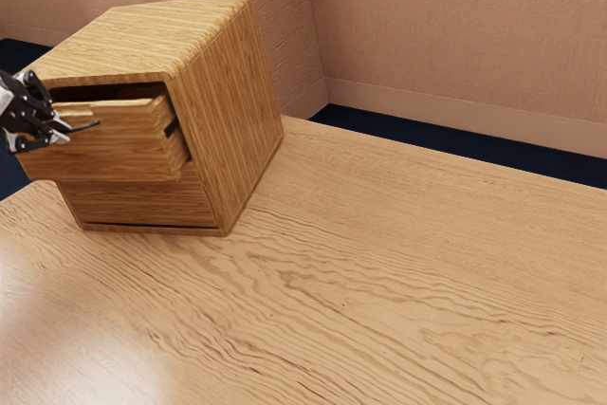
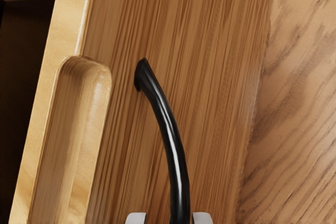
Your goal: Pull the drawer handle with one arm to open the drawer
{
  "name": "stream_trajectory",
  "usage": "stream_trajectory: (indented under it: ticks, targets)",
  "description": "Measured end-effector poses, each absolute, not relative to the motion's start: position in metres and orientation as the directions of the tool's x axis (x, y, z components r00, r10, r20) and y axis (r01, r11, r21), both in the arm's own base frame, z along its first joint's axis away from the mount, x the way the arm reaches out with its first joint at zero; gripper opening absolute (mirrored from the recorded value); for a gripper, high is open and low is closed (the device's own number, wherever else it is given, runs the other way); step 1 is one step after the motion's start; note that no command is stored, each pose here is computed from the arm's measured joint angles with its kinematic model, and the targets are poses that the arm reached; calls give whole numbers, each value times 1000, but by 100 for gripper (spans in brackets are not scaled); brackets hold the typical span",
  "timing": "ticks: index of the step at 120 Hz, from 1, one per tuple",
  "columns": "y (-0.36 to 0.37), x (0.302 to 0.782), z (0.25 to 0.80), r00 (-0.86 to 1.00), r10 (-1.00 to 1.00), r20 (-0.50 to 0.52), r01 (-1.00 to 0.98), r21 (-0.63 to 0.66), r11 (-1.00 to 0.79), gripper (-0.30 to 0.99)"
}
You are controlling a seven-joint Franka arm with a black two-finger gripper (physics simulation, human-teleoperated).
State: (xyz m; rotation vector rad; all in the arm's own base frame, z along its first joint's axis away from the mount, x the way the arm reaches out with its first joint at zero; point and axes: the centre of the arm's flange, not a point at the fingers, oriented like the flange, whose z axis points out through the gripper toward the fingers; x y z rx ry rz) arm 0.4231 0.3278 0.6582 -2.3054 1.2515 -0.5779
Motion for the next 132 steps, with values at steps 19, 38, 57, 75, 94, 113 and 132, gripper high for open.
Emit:
stream_trajectory:
  ticks: [19,38,57,75,94,113,132]
  targets:
    - [325,415,658,497,-857,134,-671,-568,-477,2]
    - [319,407,661,490,-862,128,-676,-570,-468,2]
    - [314,403,660,491,-863,121,-680,-566,-466,1]
    - [311,392,661,513,-851,108,-673,-565,-477,2]
    - [306,387,660,516,-848,118,-669,-562,-486,2]
    - [298,386,659,508,-852,128,-671,-560,-485,2]
    - [296,372,666,509,-854,110,-671,-571,-474,1]
